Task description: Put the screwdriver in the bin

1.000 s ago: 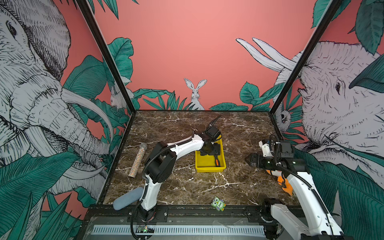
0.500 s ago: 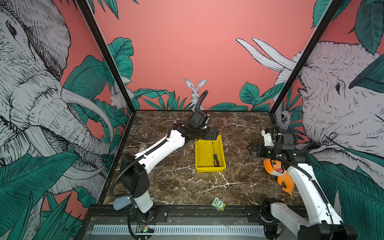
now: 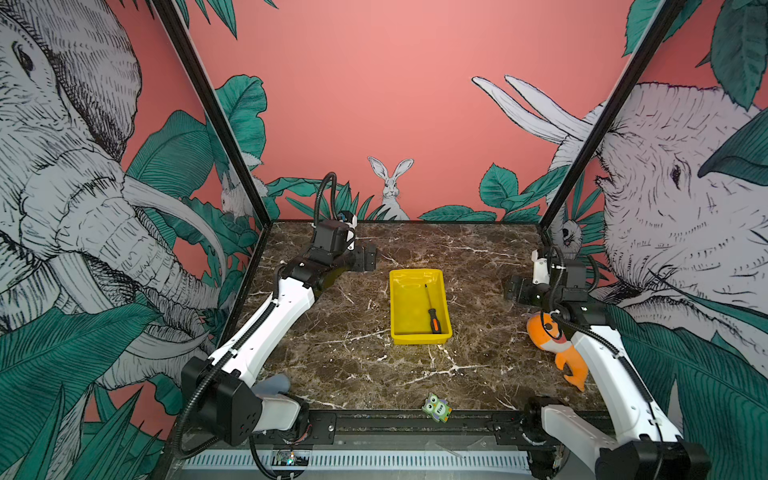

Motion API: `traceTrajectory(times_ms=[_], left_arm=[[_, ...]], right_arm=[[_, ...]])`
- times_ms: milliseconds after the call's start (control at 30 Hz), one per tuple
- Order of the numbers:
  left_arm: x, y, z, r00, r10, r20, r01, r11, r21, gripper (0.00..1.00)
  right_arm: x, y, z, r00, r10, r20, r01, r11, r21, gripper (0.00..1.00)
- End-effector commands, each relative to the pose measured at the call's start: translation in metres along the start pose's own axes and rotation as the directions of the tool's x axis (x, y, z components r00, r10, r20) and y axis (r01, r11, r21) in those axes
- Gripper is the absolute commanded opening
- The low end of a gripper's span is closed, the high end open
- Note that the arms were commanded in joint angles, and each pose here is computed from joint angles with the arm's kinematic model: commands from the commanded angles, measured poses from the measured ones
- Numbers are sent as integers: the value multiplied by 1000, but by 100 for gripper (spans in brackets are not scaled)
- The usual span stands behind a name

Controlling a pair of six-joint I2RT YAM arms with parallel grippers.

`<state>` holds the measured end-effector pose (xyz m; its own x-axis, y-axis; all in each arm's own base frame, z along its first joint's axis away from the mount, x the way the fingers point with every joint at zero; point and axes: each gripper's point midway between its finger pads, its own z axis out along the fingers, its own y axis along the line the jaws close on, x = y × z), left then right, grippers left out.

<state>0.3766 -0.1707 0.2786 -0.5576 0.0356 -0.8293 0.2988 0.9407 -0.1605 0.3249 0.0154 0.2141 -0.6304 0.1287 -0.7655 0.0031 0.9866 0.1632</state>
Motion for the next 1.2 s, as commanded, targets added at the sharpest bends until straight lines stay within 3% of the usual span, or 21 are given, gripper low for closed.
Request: traceTrajectory(times_ms=[0, 133, 267, 433, 600, 800, 933, 1167], left_arm=[[-11, 14, -1, 994, 69, 90, -68, 998, -9, 100], [-15, 36, 1, 981, -75, 181, 71, 997, 32, 100], [-18, 66, 4, 963, -96, 253, 94, 995, 22, 100], [-8, 94, 9, 978, 8, 206, 14, 995, -104, 100], [12, 116, 5, 971, 87, 222, -33, 971, -235, 100], [47, 144, -2, 963, 156, 218, -59, 917, -394, 100], [71, 168, -1, 963, 181, 199, -55, 855, -516, 100], [94, 181, 11, 961, 201, 188, -61, 821, -567, 100]], right_arm=[[-19, -6, 11, 993, -71, 92, 68, 997, 35, 99], [-22, -8, 26, 982, -106, 158, 102, 994, 36, 99], [-16, -6, 37, 957, -143, 252, 142, 990, 24, 99], [0, -28, 49, 960, -144, 241, 117, 985, 125, 99], [17, -31, 69, 970, -166, 175, 146, 982, 121, 99], [25, -30, 85, 968, -164, 189, 147, 984, 100, 99], [27, -35, 86, 951, -179, 250, 150, 980, 134, 99], [39, -45, 90, 933, -229, 278, 181, 965, 190, 99]])
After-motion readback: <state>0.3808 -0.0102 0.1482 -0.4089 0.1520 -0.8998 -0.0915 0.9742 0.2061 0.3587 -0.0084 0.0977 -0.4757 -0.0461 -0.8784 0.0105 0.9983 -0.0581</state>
